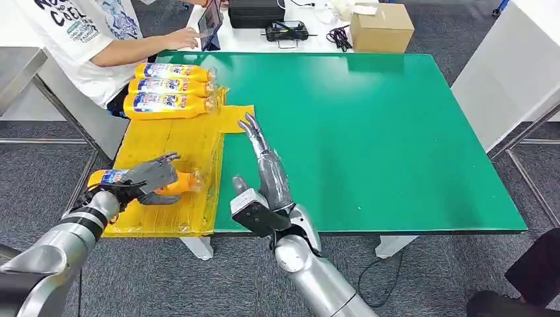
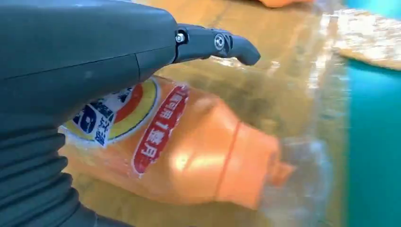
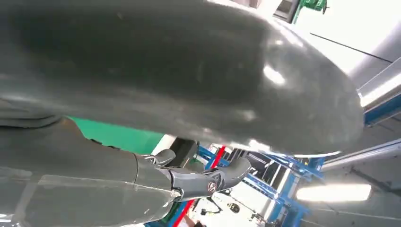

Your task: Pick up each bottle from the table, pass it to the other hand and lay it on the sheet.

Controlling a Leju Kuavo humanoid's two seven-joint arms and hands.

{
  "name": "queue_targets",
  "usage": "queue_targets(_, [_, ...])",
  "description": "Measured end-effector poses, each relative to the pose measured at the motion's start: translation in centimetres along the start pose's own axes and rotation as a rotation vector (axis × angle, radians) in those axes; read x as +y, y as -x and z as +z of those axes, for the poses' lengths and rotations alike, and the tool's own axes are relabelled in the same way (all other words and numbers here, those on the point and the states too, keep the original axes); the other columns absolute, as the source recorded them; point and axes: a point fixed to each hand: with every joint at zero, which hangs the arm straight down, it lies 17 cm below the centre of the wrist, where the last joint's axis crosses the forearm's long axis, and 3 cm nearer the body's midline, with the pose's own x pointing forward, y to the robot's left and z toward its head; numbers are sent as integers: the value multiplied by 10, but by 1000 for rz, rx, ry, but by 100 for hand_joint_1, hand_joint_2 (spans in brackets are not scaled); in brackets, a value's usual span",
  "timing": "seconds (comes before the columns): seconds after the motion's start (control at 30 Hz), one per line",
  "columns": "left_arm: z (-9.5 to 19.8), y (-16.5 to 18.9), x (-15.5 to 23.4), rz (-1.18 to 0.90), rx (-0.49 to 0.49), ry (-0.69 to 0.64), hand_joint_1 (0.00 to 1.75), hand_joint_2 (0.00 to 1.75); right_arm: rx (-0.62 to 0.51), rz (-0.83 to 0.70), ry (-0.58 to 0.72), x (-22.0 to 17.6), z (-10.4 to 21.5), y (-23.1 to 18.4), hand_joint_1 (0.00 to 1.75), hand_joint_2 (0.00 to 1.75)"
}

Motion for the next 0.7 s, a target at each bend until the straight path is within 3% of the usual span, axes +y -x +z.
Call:
queue_targets(0.17, [-2,-31,1,174,-135,-51,0,0,2,2,-4,2,0,3,0,175])
queue_targets(0.3, [-6,-42,2,212,-173,-102,0,0,8,5,-9,4,1,5,0,175])
queue_targets(0.43, [-12,-76,56,294,-276,-441,0,0,31,33,-15,5,1,11,0,175])
queue_targets(0.6, [-12,-110,90,454,-371,-547,0,0,45,46,-27,8,3,15,0,175])
queue_targets(0.7, [-7,-112,105,429,-374,-627,0,0,54,51,-36,10,5,18,0,175])
